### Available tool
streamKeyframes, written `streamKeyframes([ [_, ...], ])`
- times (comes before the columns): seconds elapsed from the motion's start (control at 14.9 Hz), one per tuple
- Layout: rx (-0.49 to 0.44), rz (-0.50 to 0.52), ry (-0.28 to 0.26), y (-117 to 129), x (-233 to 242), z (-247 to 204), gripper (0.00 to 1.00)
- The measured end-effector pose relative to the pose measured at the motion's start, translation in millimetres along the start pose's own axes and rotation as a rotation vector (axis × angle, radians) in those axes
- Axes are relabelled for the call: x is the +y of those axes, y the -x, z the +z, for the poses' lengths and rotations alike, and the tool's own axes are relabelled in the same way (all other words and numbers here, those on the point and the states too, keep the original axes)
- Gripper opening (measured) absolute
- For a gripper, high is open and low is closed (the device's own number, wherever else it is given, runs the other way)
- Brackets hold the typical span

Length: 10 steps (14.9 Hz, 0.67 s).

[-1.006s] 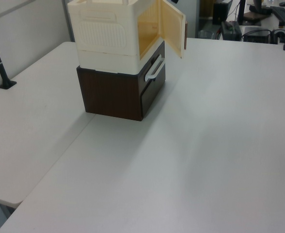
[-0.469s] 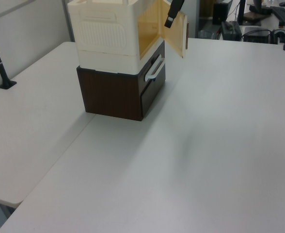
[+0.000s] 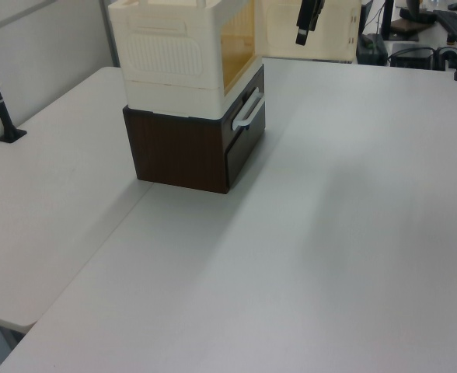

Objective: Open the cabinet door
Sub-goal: 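Release the door and lift the gripper away from the cabinet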

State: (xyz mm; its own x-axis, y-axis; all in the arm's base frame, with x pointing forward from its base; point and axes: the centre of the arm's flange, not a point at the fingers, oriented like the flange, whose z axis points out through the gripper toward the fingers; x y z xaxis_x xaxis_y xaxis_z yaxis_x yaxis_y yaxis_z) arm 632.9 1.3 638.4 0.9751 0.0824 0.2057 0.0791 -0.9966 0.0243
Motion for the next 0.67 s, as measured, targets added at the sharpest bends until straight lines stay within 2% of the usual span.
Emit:
streamKeyframes([
  [0.34,-0.109,0.000,-0.005,12.1,-0.2,13.5,1.00],
  [0.54,-0.192,0.016,0.026,22.7,14.8,28.6,1.00],
  [0.67,-0.215,0.027,0.033,26.6,22.3,34.1,1.00],
])
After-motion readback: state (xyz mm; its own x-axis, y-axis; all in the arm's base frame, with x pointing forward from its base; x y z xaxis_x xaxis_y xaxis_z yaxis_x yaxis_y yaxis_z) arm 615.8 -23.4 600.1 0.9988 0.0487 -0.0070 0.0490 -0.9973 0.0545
